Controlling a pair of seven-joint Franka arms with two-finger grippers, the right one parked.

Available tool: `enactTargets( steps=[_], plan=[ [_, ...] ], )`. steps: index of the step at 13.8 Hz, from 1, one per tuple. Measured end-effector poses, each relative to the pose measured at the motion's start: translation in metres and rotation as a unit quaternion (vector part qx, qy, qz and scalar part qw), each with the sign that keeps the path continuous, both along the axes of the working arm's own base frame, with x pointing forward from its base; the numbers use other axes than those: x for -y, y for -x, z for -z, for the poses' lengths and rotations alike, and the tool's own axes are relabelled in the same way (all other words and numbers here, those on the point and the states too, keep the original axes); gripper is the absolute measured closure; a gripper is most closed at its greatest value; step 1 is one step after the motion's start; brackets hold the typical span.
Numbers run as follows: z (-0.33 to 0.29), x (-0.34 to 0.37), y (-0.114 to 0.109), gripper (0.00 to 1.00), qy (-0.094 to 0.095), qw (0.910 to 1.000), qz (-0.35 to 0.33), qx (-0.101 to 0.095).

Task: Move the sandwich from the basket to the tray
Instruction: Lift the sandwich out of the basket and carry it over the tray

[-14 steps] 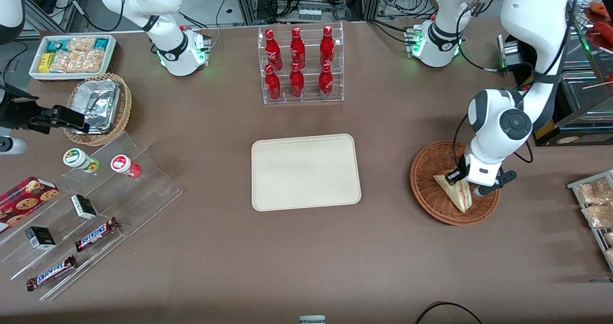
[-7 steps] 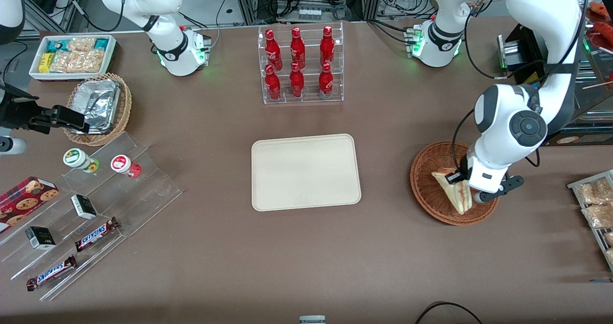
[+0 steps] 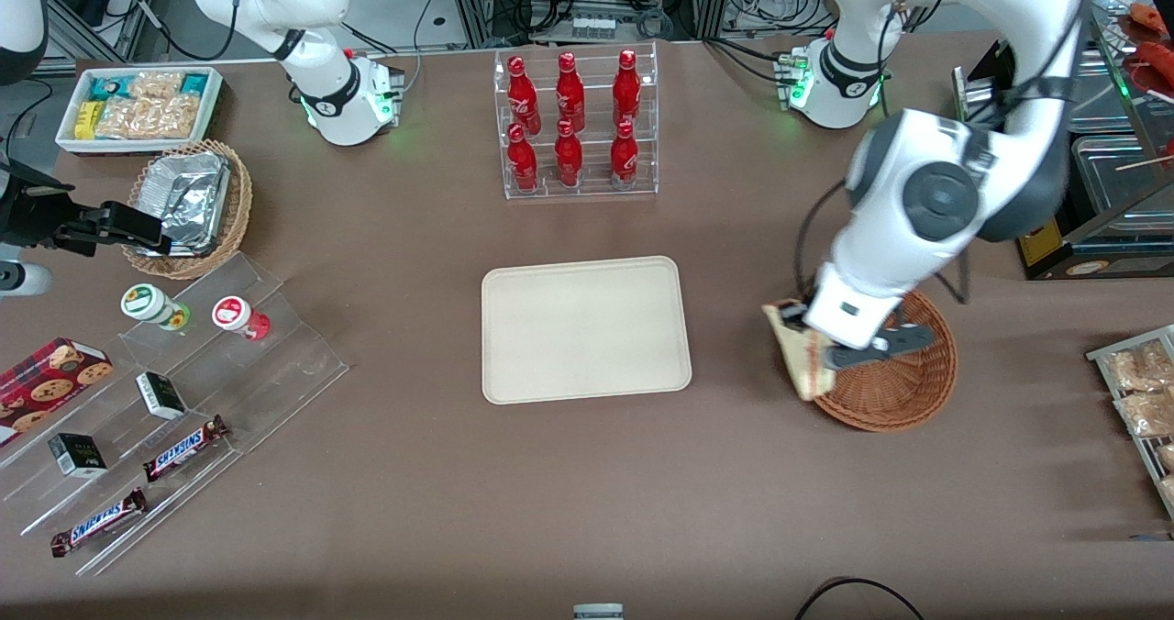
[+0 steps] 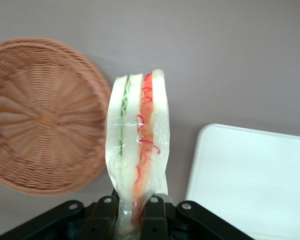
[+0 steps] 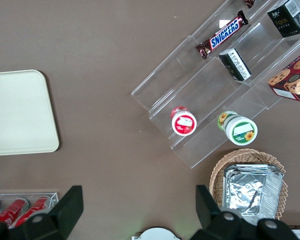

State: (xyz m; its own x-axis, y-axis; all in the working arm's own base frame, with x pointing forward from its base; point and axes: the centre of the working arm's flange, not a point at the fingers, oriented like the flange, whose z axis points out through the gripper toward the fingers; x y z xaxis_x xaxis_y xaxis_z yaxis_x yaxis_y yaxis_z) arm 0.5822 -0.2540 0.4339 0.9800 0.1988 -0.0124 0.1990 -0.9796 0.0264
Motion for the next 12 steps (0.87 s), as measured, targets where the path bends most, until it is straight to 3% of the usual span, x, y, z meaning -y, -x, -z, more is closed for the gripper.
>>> enactTargets(
  steps=[4,8,12],
  plan=[
    [0.019,0.094,0.024,0.84,0.006,0.9981,0.061,-0.009],
    [0.064,0.167,0.049,0.84,-0.017,0.9952,0.094,-0.021],
    [0.099,0.215,0.062,0.84,-0.018,0.9935,0.108,-0.033]
  ],
)
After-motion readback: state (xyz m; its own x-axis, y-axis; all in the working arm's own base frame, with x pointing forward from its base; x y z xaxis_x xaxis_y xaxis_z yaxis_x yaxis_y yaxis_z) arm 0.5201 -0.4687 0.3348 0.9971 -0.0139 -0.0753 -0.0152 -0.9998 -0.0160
